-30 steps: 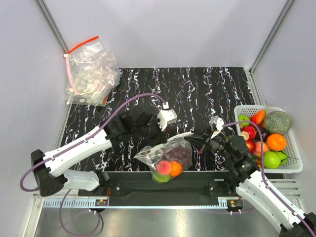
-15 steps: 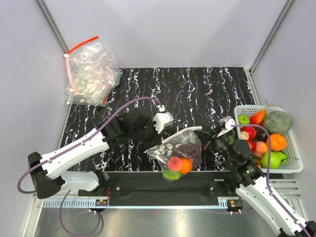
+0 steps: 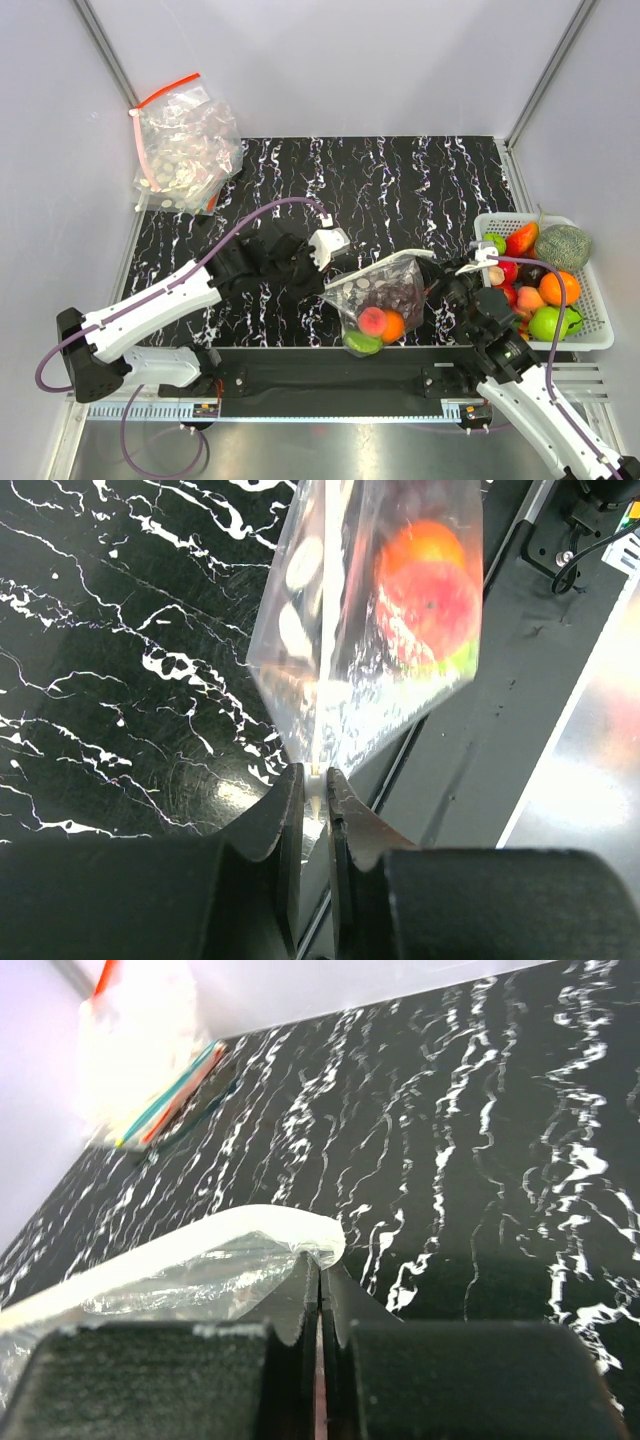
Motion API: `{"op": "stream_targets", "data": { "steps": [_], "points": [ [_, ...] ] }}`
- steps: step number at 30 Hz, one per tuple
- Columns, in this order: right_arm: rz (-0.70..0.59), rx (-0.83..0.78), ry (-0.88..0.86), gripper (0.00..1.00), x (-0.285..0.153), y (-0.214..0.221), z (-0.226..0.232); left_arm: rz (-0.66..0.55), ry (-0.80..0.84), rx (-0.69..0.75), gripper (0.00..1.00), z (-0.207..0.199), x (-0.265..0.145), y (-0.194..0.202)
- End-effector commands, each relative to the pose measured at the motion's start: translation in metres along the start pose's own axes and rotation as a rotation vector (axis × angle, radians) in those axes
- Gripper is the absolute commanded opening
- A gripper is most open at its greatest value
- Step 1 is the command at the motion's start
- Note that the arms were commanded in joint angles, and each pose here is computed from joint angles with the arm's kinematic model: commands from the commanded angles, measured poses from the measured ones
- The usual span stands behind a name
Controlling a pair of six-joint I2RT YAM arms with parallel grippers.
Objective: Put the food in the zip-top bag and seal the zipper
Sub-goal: Zip the zipper food storage bag at the center of the board.
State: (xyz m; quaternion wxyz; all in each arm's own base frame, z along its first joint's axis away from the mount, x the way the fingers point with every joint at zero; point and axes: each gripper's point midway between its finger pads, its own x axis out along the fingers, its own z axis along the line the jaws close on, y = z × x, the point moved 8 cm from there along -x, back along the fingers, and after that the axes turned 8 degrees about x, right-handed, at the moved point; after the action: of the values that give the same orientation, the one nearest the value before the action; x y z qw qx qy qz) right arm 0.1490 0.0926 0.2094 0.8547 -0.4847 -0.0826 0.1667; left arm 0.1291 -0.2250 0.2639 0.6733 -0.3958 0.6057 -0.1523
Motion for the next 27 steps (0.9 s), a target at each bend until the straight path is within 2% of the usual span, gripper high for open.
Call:
{"op": "stream_targets", "data": {
  "steps": [1, 14, 17, 18, 19, 20, 24, 25, 27],
  "points": [
    [-0.166, 0.045, 0.106, 0.00, -0.005, -0.031, -0.002, 0.018, -0.013, 0.004, 0.06, -0.001, -0.007, 0.007],
    [-0.195, 0.057, 0.141, 0.00, -0.011, -0.032, -0.008, 0.019, -0.027, 0.005, 0.07, 0.000, -0.010, 0.009],
    [-0.184, 0.053, 0.118, 0.00, -0.010, -0.030, -0.006, 0.016, -0.028, 0.005, 0.12, 0.000, -0.010, 0.009],
    [-0.177, 0.051, 0.109, 0.00, -0.009, -0.030, -0.005, 0.016, -0.029, 0.005, 0.15, 0.000, -0.010, 0.009],
    [-0.162, 0.043, 0.099, 0.00, -0.008, -0.028, -0.004, 0.015, -0.033, 0.004, 0.28, 0.000, -0.009, 0.008],
    [-0.159, 0.037, 0.082, 0.00, -0.008, -0.029, -0.001, 0.014, -0.036, 0.007, 0.35, 0.001, -0.009, 0.008],
    [-0.137, 0.022, 0.005, 0.00, -0.005, -0.031, 0.008, -0.040, -0.070, -0.014, 0.50, 0.003, -0.010, 0.000],
    [-0.133, 0.014, -0.003, 0.00, -0.004, -0.031, 0.010, -0.051, -0.087, -0.019, 0.57, 0.005, -0.010, -0.002],
    [-0.133, 0.013, -0.009, 0.03, -0.003, -0.035, 0.012, -0.081, -0.148, -0.032, 0.62, 0.009, -0.013, -0.006]
  ]
}}
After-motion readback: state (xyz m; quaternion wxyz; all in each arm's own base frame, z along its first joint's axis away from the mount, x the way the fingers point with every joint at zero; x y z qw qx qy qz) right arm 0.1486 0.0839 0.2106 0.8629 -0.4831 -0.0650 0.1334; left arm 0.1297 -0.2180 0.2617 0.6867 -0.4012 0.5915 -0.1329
